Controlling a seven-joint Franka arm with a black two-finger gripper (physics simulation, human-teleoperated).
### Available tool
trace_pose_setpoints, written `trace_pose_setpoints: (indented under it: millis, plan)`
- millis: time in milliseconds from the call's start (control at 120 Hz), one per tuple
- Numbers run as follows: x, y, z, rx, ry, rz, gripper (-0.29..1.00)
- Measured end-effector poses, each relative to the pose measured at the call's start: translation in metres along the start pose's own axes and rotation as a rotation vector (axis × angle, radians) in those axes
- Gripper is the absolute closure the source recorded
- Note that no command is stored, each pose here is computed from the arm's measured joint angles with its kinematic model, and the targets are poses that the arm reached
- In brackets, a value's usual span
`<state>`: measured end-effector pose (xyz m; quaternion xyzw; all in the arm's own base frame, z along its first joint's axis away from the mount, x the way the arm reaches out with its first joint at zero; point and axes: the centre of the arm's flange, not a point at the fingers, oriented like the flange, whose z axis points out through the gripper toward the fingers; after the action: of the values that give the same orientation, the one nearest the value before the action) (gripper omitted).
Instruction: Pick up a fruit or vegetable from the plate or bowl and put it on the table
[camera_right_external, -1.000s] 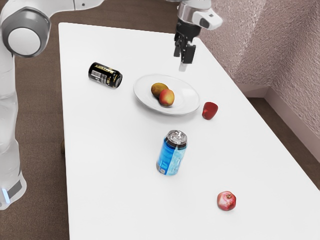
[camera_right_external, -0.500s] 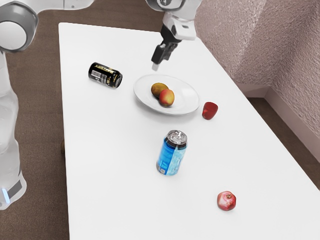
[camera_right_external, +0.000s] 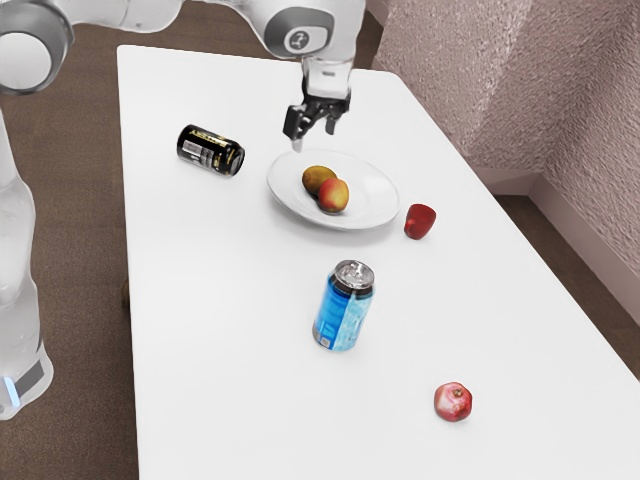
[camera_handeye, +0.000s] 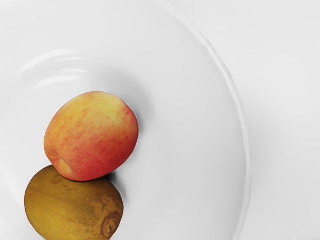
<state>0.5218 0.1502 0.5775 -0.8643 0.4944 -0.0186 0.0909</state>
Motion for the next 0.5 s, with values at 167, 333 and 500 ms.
trace_pose_setpoints:
  millis: [167, 333, 500]
  plan:
    - [-0.002, -0.005, 0.013, 0.025, 0.015, 0.067, 0.00]
    - [0.007, -0.011, 0.027, 0.022, 0.044, 0.110, 0.00]
    - [0.012, -0.016, 0.043, 0.008, 0.051, 0.116, 0.00]
